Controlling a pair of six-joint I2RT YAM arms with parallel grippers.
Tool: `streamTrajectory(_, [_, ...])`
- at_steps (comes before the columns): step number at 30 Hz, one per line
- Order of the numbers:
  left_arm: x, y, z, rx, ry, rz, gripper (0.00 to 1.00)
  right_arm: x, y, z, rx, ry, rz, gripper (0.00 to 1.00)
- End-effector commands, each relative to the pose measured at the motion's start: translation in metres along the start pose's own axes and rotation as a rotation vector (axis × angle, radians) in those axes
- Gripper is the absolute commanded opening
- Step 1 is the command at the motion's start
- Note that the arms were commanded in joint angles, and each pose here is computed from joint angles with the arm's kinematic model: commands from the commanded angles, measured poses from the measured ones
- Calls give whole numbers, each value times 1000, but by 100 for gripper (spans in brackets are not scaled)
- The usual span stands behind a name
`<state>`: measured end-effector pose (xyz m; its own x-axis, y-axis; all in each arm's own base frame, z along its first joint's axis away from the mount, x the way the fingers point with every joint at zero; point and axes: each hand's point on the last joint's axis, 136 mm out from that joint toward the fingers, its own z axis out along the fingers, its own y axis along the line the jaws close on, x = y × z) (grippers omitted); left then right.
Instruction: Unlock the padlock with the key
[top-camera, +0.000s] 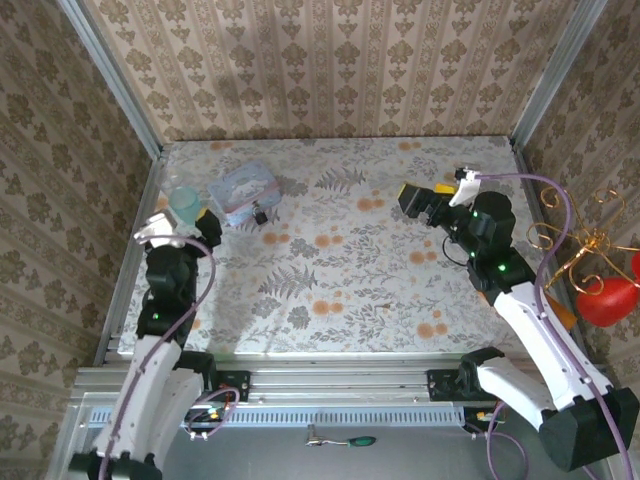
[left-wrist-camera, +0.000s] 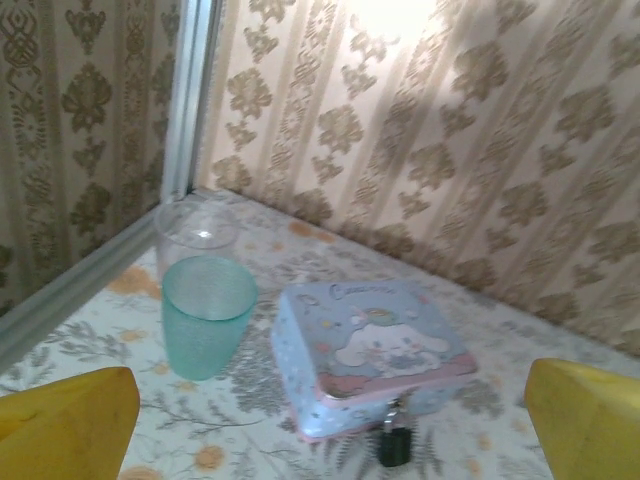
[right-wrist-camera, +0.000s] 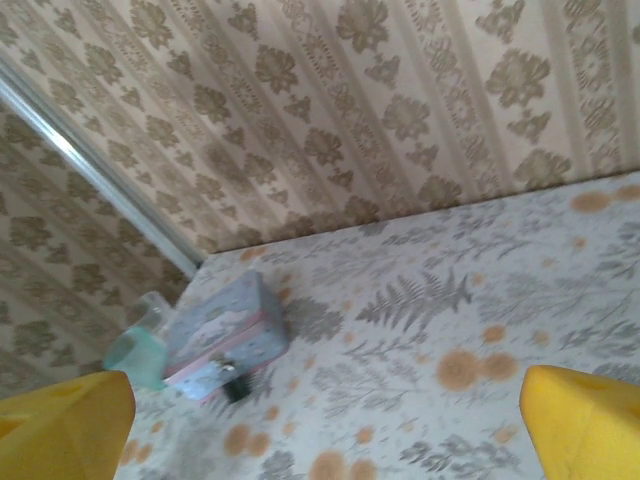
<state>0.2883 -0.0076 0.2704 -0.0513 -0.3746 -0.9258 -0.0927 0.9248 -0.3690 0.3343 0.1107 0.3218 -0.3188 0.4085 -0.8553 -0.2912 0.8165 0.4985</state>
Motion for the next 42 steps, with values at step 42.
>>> streamTrajectory(42, [228,-106,-63,559,733,81,100,274,-47,-55,527,811,61,92])
